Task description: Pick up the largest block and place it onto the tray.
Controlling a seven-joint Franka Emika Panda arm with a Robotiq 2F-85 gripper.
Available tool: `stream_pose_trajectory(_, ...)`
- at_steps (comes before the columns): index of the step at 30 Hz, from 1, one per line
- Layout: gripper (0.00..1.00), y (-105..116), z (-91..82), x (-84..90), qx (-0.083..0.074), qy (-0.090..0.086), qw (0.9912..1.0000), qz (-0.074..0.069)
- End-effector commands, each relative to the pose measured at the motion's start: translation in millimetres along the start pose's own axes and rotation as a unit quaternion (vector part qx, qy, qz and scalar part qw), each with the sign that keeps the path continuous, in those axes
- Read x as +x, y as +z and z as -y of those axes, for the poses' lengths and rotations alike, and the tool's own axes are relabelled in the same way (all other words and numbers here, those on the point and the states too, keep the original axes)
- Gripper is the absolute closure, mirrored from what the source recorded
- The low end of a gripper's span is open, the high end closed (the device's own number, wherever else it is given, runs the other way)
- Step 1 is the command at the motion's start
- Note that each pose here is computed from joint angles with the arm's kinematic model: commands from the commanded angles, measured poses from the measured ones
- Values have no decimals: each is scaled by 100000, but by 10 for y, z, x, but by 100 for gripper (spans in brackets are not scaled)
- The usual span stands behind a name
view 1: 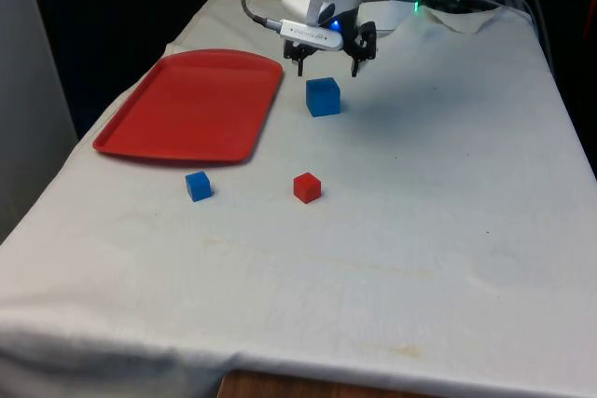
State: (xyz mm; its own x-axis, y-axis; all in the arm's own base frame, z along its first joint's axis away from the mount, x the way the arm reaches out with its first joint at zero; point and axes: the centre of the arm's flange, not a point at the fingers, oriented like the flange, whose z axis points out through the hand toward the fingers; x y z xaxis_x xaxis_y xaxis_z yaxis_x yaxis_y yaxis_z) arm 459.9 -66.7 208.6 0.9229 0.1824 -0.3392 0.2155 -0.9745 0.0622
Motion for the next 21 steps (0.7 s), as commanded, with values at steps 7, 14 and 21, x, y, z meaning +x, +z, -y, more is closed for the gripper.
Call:
stream_pose_trajectory(7,0,81,15,34,-156,-816,99996,-350)
stream_pose_trajectory(14,0,171,26,56,-476,-1333,99990,-22)
stream_pose_trajectory(21,0,245,30,81,-1199,-1516,99980,599)
